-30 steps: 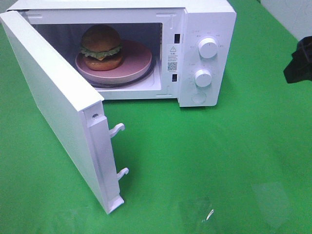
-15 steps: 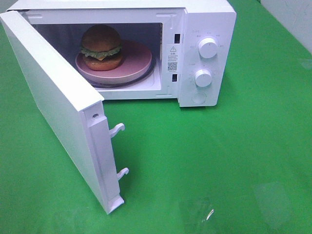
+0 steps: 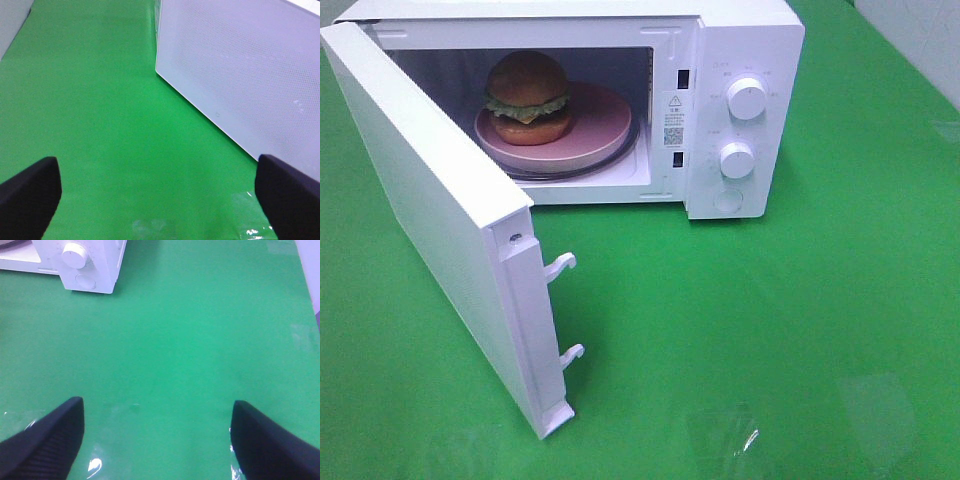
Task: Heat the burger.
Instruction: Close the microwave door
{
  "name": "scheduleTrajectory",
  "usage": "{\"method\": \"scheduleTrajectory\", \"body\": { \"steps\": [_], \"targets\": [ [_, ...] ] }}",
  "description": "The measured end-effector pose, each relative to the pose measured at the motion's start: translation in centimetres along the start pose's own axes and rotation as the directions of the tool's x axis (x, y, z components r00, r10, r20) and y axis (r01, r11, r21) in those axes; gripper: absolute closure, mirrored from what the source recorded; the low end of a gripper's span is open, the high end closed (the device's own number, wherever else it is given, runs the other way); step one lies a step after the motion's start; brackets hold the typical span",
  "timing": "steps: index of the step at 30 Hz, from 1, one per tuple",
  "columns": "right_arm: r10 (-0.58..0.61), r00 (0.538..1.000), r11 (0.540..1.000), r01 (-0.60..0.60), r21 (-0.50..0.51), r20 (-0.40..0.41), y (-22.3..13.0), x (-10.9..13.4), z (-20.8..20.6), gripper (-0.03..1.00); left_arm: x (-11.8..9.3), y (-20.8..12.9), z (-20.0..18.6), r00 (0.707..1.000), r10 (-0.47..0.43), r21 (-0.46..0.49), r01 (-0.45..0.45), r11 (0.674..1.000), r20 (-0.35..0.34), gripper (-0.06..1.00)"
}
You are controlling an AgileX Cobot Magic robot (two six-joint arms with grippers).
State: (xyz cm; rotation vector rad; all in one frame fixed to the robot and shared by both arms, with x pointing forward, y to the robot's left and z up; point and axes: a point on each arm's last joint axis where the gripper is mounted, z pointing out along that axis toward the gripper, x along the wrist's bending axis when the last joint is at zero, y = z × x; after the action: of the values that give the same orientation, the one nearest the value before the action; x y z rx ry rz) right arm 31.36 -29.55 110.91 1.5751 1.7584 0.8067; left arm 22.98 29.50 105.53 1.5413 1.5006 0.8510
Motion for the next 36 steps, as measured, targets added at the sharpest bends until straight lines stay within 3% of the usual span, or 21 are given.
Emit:
{"method": "scheduleTrajectory", "body": {
  "steps": [6,10,15,17,23,36],
  "targets": [
    [0.041,0.999,0.999,-0.041,0.007,-0.007,-2.4,0.1,-0.5,0.20,0.0,0.0,0.0,1.000,0.000,0.000,0.000,1.000,0.000,-0.05],
    [0.081,0.996,0.997,-0.081,-0.013,0.043,-4.8,-0.2,-1.0,0.20,0.0,0.0,0.0,1.000,0.000,0.000,0.000,1.000,0.000,-0.05],
    [0.088,0.995,0.996,-0.087,-0.029,0.051,-5.9,-0.1,-1.0,0.20,0.0,0.0,0.0,1.000,0.000,0.000,0.000,1.000,0.000,-0.05],
    [0.096,0.994,0.992,-0.091,-0.084,0.054,-7.1,-0.1,-1.5,0.20,0.0,0.0,0.0,1.000,0.000,0.000,0.000,1.000,0.000,-0.05],
    [0.107,0.991,0.969,-0.086,-0.234,0.082,-8.1,0.0,-2.7,0.20,0.0,0.0,0.0,1.000,0.000,0.000,0.000,1.000,0.000,-0.05],
    [0.109,0.990,0.962,-0.082,-0.262,0.092,-8.8,0.1,-2.9,0.21,0.0,0.0,0.0,1.000,0.000,0.000,0.000,1.000,0.000,-0.05]
  ]
}}
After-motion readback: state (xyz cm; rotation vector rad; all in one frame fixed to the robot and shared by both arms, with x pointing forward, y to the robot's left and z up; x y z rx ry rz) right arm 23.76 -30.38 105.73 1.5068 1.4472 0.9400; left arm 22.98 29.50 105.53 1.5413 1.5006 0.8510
